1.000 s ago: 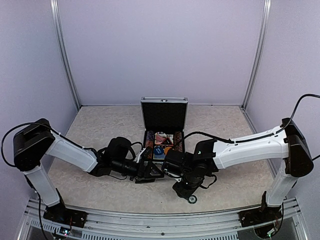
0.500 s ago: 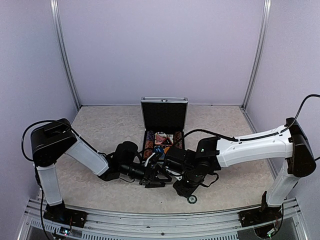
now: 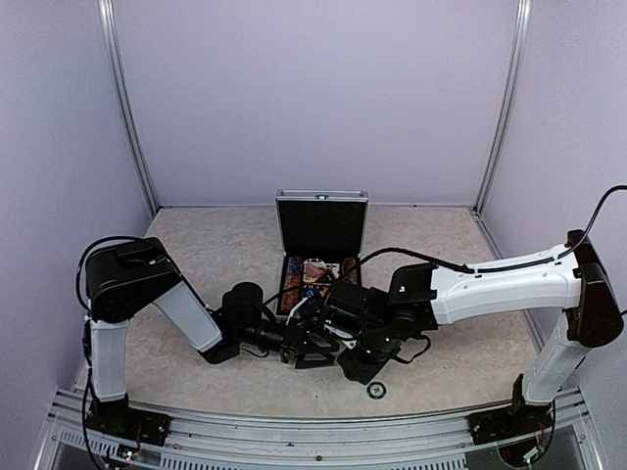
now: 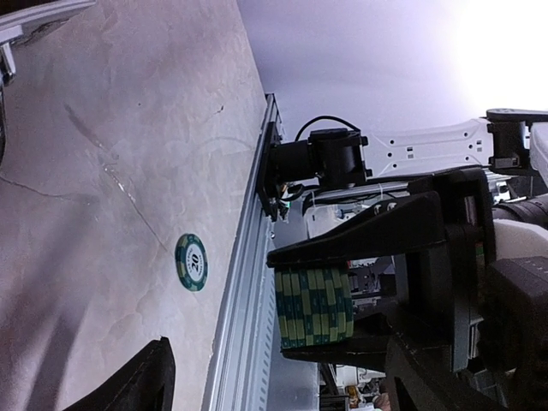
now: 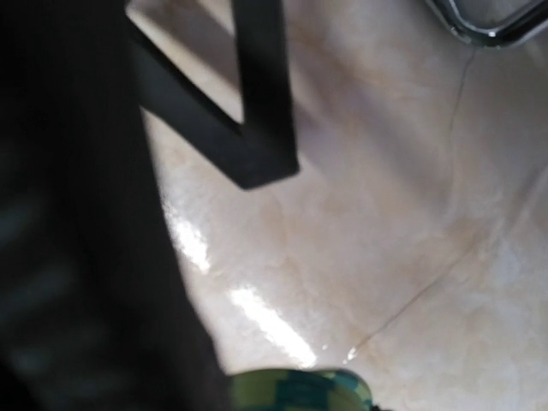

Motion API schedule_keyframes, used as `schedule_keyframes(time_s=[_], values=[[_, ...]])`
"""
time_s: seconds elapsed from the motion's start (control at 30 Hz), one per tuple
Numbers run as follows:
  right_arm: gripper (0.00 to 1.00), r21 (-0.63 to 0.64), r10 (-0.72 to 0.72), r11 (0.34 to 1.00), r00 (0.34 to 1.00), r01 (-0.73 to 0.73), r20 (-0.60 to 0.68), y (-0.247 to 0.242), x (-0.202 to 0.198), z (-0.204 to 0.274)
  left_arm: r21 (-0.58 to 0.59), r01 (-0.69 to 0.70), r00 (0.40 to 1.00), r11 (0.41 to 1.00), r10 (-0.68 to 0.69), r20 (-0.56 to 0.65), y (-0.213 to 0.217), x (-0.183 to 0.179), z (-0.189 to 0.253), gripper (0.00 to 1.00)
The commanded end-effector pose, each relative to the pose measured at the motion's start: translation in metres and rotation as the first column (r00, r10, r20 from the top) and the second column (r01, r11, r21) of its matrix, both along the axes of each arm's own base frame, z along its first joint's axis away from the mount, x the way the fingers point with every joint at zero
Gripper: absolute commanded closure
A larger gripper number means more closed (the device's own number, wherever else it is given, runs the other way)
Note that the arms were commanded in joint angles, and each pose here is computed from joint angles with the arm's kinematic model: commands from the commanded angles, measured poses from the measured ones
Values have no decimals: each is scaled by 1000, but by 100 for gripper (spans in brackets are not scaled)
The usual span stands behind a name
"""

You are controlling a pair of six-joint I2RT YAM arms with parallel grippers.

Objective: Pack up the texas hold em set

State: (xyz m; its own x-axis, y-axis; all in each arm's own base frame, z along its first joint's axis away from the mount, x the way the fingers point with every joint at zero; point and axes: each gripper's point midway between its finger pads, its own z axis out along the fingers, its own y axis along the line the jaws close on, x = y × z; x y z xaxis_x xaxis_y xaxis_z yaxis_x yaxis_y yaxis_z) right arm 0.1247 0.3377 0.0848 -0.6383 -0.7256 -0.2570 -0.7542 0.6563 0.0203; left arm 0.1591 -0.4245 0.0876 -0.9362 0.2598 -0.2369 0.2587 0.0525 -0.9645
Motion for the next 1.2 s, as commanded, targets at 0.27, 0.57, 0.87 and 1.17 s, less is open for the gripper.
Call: schedule_keyframes(time_s=[0.27,0.57,0.87,1.17], values=[[100,86,50,995,999,-51,16,19,-4,21,-165,36,999,986,-42,-30,-10,-3,19,19],[100,89,49,995,999,-51,22,18,-4,21,-141,0,994,990,-16,-110,-5,2,2,20],[100,93,52,994,998,-54,27,19,-3,20,-136,17,996,991,-29,-89,-9,0,3,20],[100,100,64,993,998,-67,27,22,-4,21,-126,40,996,991,-50,-77,-13,-4,1,25]])
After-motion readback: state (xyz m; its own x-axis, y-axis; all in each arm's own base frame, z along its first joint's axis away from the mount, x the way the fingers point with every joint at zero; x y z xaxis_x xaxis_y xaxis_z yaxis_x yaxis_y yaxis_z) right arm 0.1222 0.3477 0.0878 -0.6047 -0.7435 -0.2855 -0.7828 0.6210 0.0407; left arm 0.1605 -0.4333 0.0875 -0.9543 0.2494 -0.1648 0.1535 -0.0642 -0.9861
